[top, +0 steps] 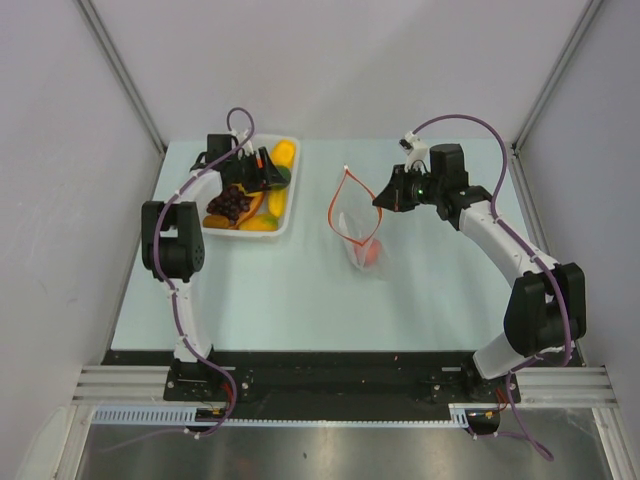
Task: Place the food in the zip-top bag and seal the zipper
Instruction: Pick up the fake fruit from the bin, then place the fake fruit in the zipper food storage bag.
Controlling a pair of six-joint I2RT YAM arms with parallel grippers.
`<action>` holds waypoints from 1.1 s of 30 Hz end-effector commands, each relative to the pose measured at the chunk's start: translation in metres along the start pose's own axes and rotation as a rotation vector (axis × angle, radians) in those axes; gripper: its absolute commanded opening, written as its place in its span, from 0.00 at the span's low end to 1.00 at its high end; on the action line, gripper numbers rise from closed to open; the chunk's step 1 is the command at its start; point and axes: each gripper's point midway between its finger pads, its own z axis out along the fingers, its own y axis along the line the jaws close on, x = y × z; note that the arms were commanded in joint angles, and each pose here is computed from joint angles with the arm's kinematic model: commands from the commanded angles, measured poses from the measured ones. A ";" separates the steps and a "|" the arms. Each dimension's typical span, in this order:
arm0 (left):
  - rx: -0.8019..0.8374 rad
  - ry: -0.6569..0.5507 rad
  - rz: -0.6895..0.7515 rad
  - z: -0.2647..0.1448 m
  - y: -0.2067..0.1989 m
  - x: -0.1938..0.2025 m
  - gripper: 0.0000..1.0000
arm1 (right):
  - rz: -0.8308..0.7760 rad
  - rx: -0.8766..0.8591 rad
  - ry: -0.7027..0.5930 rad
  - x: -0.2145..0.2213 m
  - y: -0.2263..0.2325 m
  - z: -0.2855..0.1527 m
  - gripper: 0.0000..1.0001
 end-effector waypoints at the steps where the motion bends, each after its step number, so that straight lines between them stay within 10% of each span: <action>1: 0.079 -0.070 0.078 -0.015 -0.029 -0.031 0.62 | -0.024 -0.006 -0.008 -0.003 -0.002 0.003 0.00; 16: 0.053 -0.109 0.152 -0.055 -0.045 -0.037 0.36 | -0.033 -0.009 -0.010 -0.004 0.001 -0.001 0.00; 33: 0.358 0.084 0.769 -0.090 -0.235 0.081 0.41 | -0.035 -0.032 -0.029 -0.009 0.006 -0.002 0.00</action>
